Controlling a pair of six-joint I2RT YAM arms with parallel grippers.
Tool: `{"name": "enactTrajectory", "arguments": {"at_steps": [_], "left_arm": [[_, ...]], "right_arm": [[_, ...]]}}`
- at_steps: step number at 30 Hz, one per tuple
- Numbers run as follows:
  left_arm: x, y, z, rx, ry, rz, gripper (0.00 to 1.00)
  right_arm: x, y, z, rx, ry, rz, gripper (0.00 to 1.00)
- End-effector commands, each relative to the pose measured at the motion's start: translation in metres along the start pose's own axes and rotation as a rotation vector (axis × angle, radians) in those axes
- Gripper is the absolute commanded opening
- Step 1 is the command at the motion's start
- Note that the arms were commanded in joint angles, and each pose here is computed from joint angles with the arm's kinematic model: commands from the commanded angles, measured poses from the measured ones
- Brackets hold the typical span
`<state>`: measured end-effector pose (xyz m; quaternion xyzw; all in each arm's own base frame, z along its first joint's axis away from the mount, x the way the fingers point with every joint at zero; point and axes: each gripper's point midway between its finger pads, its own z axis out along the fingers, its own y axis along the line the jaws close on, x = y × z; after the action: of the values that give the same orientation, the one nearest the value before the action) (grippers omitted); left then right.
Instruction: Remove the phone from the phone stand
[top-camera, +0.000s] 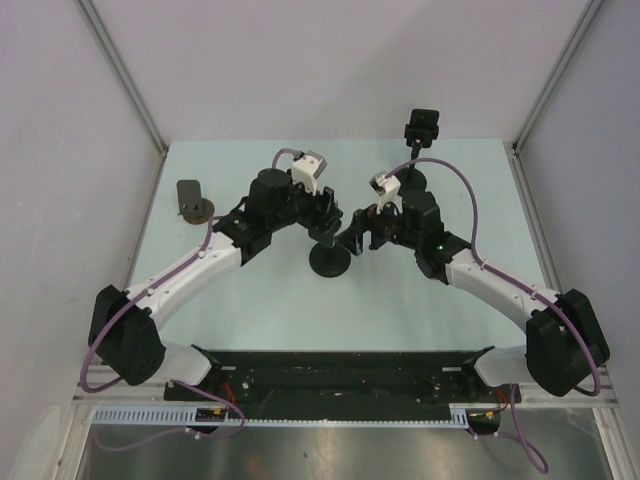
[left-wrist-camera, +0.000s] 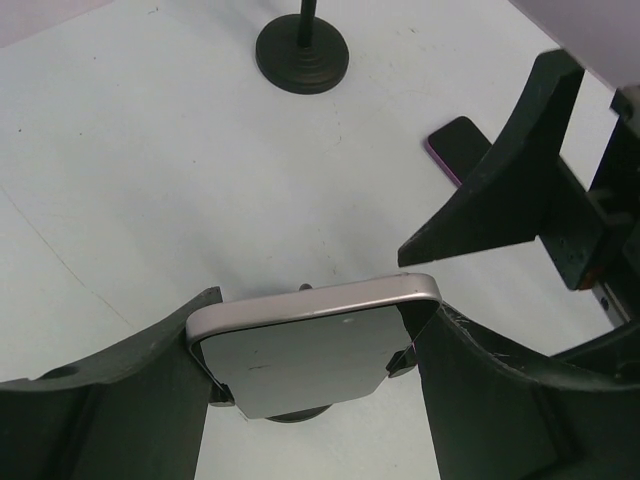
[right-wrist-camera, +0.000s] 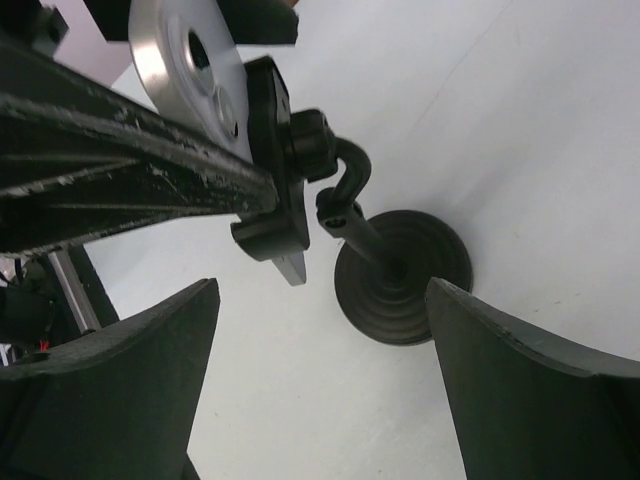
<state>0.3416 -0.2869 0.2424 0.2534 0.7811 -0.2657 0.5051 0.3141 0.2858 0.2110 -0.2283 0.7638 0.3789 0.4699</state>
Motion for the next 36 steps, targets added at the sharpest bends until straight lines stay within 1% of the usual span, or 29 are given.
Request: {"name": "enactTrajectory", "arguments": {"at_steps": [1, 4, 6, 7, 8, 10, 14, 18, 25, 28, 30, 31, 32, 34, 35, 36], "left_arm": [[-0.019, -0.011, -0.019, 0.008, -0.083, -0.017, 0.01], [-0.016, -0.011, -0.025, 0.007, -0.083, -0.015, 0.0], [-0.014, -0.013, -0.027, 0.011, -0.082, -0.014, 0.0], [-0.013, -0.014, -0.027, 0.017, -0.08, -0.017, 0.01], [-0.014, -0.014, -0.028, 0.016, -0.083, -0.02, 0.0], [-0.013, -0.014, -0.028, 0.016, -0.082, -0.029, 0.01], [-0.016, -0.018, -0.028, 0.036, -0.086, -0.041, 0.01], [-0.015, -0.021, -0.026, 0.05, -0.082, -0.049, 0.0], [-0.015, -0.025, -0.028, 0.063, -0.083, -0.057, 0.0], [-0.014, -0.024, -0.028, 0.061, -0.08, -0.063, 0.0], [-0.012, -0.025, -0.028, 0.062, -0.077, -0.067, 0.0], [-0.012, -0.024, -0.027, 0.062, -0.075, -0.069, 0.0], [-0.012, -0.024, -0.027, 0.06, -0.075, -0.069, 0.0], [-0.01, -0.024, -0.027, 0.065, -0.071, -0.043, 0.0], [-0.011, -0.023, -0.029, 0.07, -0.075, -0.027, 0.0], [-0.011, -0.023, -0.029, 0.083, -0.073, -0.012, 0.0]], "right_arm": [[-0.023, 0.022, 0.0, -0.032, -0.116, -0.088, 0.9], [-0.021, 0.025, 0.006, -0.029, -0.126, -0.124, 0.9], [-0.022, 0.027, 0.008, -0.037, -0.133, -0.123, 0.88], [-0.023, 0.032, 0.009, -0.051, -0.142, -0.129, 0.86], [-0.024, 0.034, 0.009, -0.058, -0.146, -0.13, 0.82], [-0.026, 0.036, 0.01, -0.063, -0.154, -0.141, 0.79], [-0.025, 0.037, 0.01, -0.067, -0.151, -0.157, 0.69], [-0.022, 0.036, 0.012, -0.062, -0.142, -0.171, 0.65], [-0.013, 0.033, 0.019, -0.032, -0.123, -0.187, 0.62], [-0.008, 0.031, 0.022, -0.014, -0.111, -0.181, 0.58], [-0.007, 0.031, 0.022, -0.007, -0.109, -0.187, 0.54], [-0.006, 0.031, 0.022, -0.009, -0.105, -0.19, 0.49], [-0.007, 0.032, 0.021, -0.01, -0.105, -0.193, 0.4], [-0.007, 0.032, 0.019, -0.012, -0.102, -0.204, 0.29], [-0.007, 0.033, 0.018, -0.015, -0.099, -0.207, 0.18], [-0.005, 0.034, 0.016, -0.021, -0.089, -0.21, 0.13]]}}
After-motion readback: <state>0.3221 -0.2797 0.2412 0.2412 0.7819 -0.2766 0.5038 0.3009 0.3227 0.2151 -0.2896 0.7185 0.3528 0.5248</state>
